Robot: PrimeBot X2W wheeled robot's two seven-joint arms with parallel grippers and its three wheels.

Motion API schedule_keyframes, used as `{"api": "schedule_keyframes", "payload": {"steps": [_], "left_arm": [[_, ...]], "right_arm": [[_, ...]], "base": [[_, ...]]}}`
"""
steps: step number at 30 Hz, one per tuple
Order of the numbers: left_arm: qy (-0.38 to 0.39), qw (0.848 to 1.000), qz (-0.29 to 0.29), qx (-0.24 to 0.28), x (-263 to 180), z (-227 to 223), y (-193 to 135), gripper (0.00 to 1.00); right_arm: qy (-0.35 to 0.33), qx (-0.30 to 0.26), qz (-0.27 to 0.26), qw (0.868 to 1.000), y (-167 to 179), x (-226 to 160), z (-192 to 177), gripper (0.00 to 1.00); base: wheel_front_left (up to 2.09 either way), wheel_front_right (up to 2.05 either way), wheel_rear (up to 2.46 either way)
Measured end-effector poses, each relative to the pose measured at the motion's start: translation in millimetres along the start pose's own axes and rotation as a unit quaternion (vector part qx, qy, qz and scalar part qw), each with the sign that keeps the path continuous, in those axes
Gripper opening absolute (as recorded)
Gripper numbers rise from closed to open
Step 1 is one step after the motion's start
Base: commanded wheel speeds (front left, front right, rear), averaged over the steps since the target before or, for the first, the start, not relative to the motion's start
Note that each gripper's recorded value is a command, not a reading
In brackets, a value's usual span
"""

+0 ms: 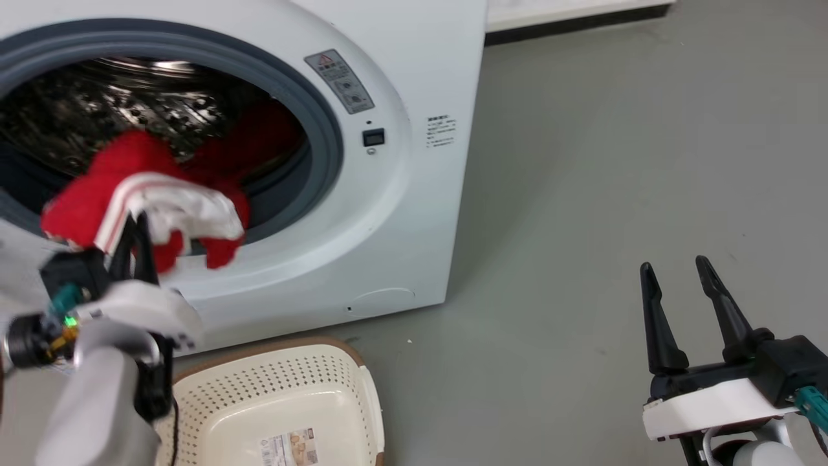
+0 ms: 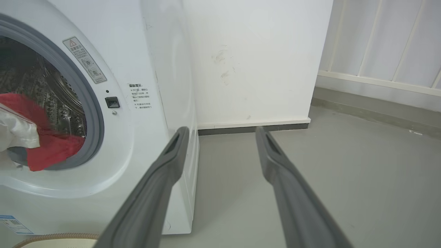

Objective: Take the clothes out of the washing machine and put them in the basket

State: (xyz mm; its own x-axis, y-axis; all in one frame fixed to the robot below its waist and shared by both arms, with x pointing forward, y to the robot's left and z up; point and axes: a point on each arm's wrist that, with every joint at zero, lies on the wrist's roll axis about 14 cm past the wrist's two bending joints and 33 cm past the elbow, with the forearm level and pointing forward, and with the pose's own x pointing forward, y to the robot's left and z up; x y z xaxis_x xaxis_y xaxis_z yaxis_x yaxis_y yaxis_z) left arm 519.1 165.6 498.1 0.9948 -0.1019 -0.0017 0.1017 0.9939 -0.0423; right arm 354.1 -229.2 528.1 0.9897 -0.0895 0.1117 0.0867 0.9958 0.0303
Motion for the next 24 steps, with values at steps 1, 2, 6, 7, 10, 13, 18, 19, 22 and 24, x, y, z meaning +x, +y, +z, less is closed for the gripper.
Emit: {"api": "schedule_keyframes", "payload": {"steps": [1, 2, 6, 7, 10, 13, 18, 19, 22, 24], "left_arm": [[0.003, 1.000, 0.001, -0.001, -9, -3, 0, 0.00], [0.005, 1.000, 0.001, -0.002, -17, -5, -1, 0.00], [0.023, 1.000, -0.008, -0.005, -49, -20, -8, 0.00], [0.029, 1.000, -0.009, -0.007, -57, -24, -9, 0.00], [0.052, 0.998, -0.015, -0.011, -80, -36, -14, 0.00], [0.088, 0.996, -0.019, -0.023, -104, -56, -21, 0.00], [0.151, 0.987, -0.008, -0.046, -140, -95, -27, 0.00], [0.161, 0.986, -0.006, -0.050, -145, -101, -29, 0.00], [0.198, 0.978, -0.001, -0.063, -159, -124, -33, 0.00], [0.226, 0.972, -0.002, -0.066, -167, -141, -36, 0.00]], "right_arm": [[-0.002, 0.000, 0.002, 1.000, 1, 0, 2, 1.00], [-0.003, 0.000, 0.004, 1.000, 2, 0, 4, 1.00], [-0.005, 0.000, 0.010, 1.000, 6, -2, 7, 1.00], [-0.004, 0.000, 0.012, 1.000, 7, -4, 8, 1.00], [-0.007, -0.001, 0.020, 1.000, 12, -5, 12, 1.00], [-0.007, 0.000, 0.026, 1.000, 16, -6, 14, 1.00], [-0.007, 0.001, 0.032, 0.999, 20, -4, 15, 1.00], [-0.006, 0.000, 0.033, 0.999, 20, -3, 15, 1.00], [0.002, -0.001, 0.036, 0.999, 23, -1, 10, 1.00], [0.007, -0.003, 0.037, 0.999, 24, 3, 7, 1.00]], "base": [[0.00, 0.00, 0.00], [0.00, 0.00, 0.00], [0.00, 0.00, 0.00], [0.00, 0.00, 0.00], [0.00, 0.00, 0.00], [0.00, 0.00, 0.00], [0.00, 0.00, 0.00], [0.00, 0.00, 0.00], [0.00, 0.00, 0.00], [0.00, 0.00, 0.00]]}}
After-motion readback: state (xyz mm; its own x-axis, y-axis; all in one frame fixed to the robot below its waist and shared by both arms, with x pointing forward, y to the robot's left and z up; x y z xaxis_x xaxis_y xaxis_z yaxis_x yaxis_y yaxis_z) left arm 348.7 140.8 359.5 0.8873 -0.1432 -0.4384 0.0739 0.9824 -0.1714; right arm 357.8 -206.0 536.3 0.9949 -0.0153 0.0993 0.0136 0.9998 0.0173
